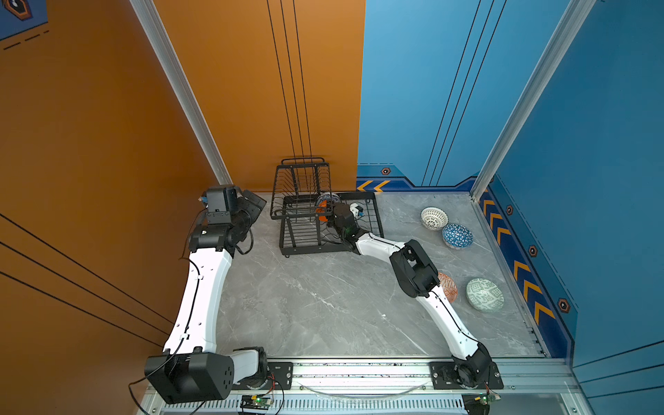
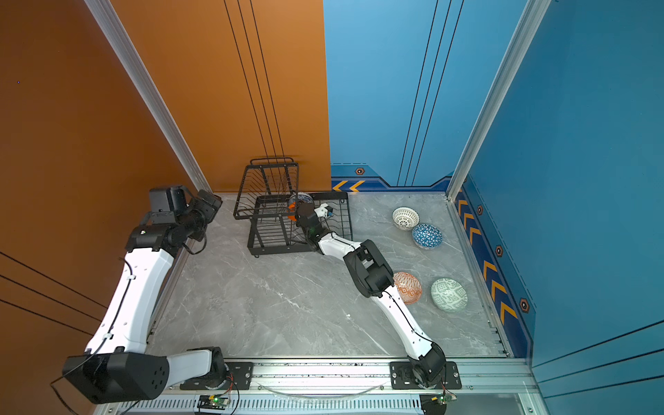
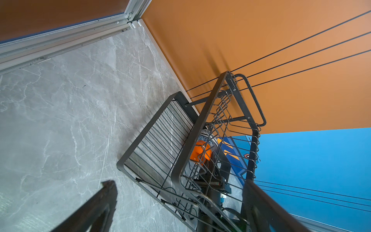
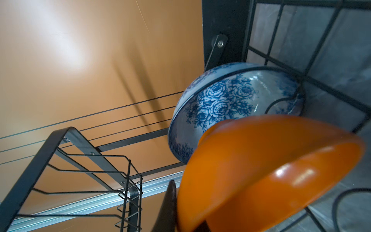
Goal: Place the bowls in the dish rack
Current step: 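Lower the orange bowl into the rack slots against the blue floral bowl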
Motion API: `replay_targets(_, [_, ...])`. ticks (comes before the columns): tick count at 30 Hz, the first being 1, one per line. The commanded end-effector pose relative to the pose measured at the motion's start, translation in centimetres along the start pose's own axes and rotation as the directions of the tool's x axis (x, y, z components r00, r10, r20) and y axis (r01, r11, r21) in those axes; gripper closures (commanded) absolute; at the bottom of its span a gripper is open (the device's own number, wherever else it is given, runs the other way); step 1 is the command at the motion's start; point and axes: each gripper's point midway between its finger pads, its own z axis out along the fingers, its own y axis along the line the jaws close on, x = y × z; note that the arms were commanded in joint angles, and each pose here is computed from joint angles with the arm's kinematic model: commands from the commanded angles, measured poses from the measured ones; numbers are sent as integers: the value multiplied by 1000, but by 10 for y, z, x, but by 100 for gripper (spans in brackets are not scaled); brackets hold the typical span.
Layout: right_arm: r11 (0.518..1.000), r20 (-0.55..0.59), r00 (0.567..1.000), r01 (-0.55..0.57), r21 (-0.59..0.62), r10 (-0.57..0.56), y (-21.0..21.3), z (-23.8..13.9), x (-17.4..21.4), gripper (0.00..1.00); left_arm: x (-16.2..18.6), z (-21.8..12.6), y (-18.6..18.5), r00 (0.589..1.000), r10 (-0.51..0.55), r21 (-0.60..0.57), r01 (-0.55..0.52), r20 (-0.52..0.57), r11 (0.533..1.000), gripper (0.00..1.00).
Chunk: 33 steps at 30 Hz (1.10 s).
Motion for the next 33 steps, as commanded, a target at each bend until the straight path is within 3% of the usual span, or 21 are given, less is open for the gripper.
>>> replay_targets(1, [997,29,999,16,82,-18,-22,-6,-5,100,5,4,4,1000,-14,-5,14,-25,1000,2])
replay_targets(29, [994,17,1000,22,106,-24,-5,-17,-1,100,9,5,7,999,-19,-11,18,-30,1000,2])
replay_targets(33, [995,14,1000,17,98,-19,-3,-15,-1,96,9,5,5,999,-15,-5,14,-31,1000,2])
